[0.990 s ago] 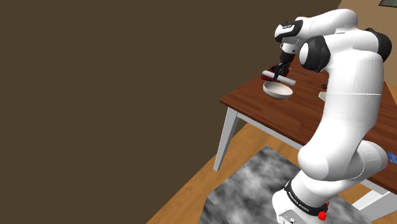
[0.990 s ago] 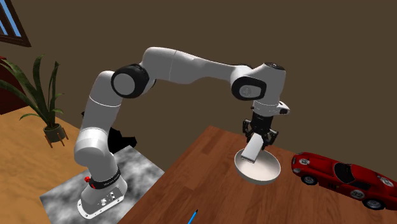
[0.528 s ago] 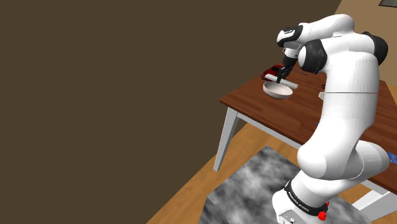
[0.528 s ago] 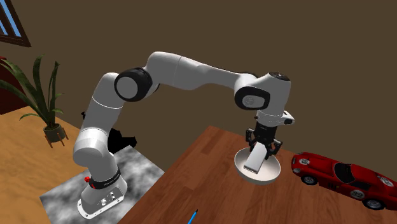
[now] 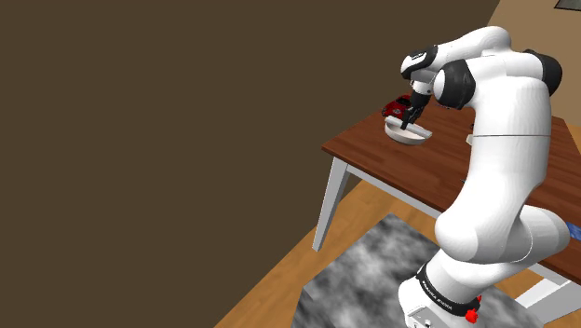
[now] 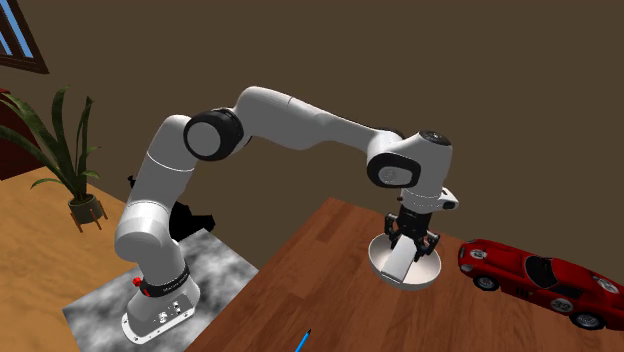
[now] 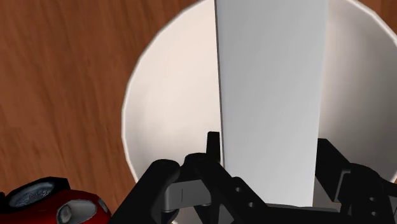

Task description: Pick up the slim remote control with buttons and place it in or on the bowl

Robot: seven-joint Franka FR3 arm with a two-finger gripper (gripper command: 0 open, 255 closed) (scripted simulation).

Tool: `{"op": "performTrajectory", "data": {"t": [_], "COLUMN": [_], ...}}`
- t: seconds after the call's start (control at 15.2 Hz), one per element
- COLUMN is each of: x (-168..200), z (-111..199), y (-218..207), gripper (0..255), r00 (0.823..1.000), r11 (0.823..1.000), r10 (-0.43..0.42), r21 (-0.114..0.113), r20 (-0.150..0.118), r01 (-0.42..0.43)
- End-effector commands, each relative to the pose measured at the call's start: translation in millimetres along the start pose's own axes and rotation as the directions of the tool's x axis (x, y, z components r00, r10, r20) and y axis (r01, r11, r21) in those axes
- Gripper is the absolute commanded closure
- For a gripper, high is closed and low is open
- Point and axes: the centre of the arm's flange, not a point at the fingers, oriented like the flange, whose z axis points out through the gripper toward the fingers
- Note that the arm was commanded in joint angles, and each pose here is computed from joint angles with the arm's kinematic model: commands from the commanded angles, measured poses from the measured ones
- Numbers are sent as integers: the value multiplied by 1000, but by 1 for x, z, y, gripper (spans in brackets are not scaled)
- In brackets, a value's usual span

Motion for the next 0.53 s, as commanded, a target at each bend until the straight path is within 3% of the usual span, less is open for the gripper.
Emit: {"op": "performTrajectory", "data": {"t": [0.0, 0.4, 0.46], "x": [0, 0, 0], "z": [4, 4, 4], "y": [0, 0, 0], "gripper": [255, 255, 0], "r00": [1000, 1000, 1000], "r11": [1000, 1000, 1000], "r10": [0, 0, 0], "r21": [-1, -1, -1], "r20": [-1, -1, -1], "r01": [0, 0, 0]}}
